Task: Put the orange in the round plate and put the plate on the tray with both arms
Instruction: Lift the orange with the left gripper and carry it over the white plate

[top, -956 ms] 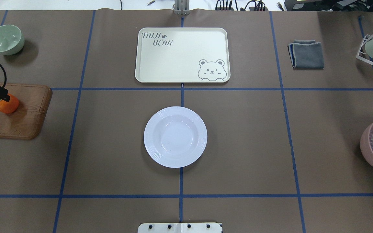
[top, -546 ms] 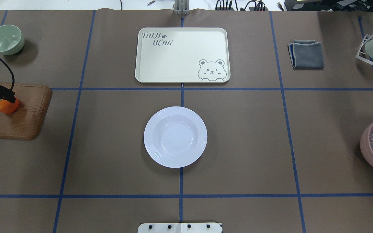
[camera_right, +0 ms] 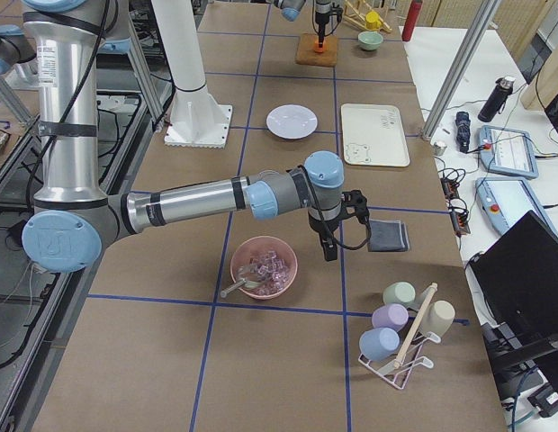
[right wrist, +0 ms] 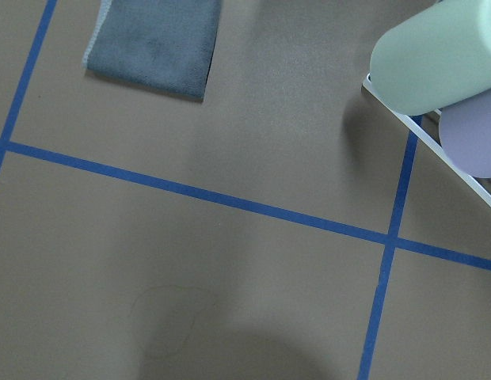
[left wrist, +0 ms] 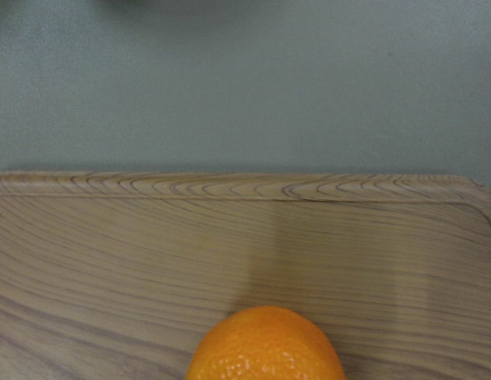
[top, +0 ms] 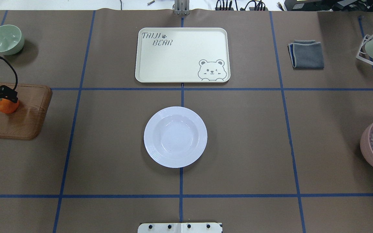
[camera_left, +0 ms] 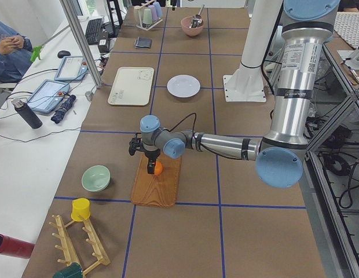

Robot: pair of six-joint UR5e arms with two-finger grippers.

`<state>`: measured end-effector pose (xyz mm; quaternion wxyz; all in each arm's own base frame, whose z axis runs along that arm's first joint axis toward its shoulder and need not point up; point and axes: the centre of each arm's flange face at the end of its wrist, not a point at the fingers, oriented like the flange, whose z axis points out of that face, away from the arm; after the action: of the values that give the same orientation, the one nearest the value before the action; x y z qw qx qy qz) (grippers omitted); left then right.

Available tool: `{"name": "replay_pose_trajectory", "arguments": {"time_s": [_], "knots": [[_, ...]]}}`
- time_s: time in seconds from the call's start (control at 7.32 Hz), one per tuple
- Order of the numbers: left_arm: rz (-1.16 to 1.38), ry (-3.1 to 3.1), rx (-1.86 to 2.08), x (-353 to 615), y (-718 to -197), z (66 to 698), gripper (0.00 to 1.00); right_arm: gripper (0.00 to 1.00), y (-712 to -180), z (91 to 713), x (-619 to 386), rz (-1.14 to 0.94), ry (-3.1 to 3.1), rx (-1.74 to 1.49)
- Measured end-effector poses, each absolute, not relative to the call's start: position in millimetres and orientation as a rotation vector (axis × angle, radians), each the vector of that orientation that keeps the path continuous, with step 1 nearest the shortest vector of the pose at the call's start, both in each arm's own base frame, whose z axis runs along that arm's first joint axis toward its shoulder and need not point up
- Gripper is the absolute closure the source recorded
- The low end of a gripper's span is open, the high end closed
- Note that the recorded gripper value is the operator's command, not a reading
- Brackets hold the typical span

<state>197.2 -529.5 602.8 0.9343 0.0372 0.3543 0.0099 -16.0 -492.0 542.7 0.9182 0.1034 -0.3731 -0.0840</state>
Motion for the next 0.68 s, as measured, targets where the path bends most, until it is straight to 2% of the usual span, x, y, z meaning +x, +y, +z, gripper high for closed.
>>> {"name": "replay_pose_trajectory", "arguments": {"time_s": [0.68], "knots": [[0.019, 0.728, 0.068, 201.1, -532.2, 603.8, 0.1, 0.0, -492.0, 542.8, -16.1, -0.173, -0.769, 0.212]]}}
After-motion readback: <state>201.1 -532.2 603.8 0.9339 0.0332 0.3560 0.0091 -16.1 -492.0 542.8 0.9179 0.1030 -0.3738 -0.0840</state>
